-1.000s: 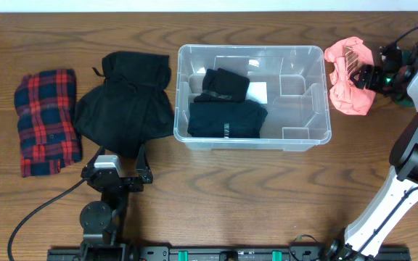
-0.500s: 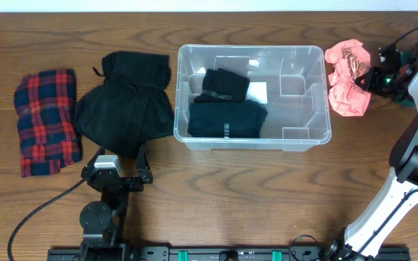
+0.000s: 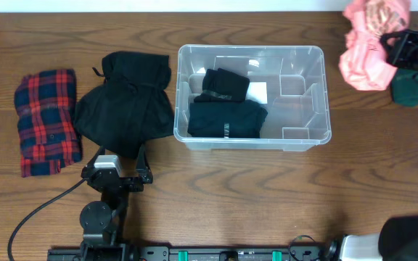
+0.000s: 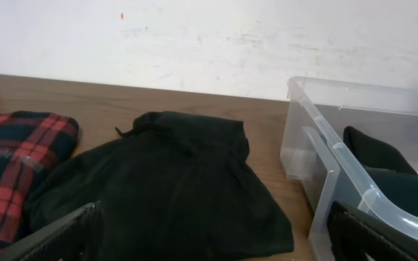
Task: Pack container
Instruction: 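Carry the pink shirt over the bin and lower it in, then release the pink shirt and press it down in the bin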
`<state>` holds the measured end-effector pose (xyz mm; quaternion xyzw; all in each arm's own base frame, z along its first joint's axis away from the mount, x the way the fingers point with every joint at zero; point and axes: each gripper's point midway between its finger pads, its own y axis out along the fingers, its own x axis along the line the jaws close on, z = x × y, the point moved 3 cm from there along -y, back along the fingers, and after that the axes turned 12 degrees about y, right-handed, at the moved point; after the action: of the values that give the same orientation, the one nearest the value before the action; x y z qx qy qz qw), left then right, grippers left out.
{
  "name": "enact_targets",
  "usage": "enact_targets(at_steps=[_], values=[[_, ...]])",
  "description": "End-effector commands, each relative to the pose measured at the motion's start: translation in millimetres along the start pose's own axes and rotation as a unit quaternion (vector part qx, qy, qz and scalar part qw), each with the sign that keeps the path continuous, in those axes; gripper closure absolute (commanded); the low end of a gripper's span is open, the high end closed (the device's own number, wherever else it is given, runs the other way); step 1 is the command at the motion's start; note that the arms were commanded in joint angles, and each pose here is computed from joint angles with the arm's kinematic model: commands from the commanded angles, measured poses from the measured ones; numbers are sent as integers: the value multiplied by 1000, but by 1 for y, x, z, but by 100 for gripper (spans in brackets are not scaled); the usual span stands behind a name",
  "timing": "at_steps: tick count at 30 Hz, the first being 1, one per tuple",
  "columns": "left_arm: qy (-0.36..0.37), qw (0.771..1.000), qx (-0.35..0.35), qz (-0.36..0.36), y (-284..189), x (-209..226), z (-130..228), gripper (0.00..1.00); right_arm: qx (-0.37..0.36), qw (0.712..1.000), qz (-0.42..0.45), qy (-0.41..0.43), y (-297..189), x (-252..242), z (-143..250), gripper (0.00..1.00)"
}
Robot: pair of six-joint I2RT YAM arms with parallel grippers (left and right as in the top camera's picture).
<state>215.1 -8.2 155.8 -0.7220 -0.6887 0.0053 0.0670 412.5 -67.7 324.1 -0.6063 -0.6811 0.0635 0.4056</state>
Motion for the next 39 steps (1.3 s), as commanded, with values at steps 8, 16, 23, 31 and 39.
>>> enact_targets(at_steps=[8, 16, 23, 31, 39], values=[[1, 1000, 23, 8, 1, -3, 13, 2, 116, 992, -36, 22, 27, 91, 73, 99], [1, 1000, 23, 8, 1, -3, 13, 2, 155, 988, 2, 22, 78, 95, 123, 99], [1, 1000, 23, 8, 1, -3, 13, 2, 174, 983, 33, 49, 115, 70, 155, 99], [1, 1000, 23, 8, 1, -3, 13, 2, 193, 979, 60, 29, 151, 45, 180, 99], [1, 1000, 23, 8, 1, -3, 13, 2, 198, 976, 83, 19, 176, 33, 193, 98]])
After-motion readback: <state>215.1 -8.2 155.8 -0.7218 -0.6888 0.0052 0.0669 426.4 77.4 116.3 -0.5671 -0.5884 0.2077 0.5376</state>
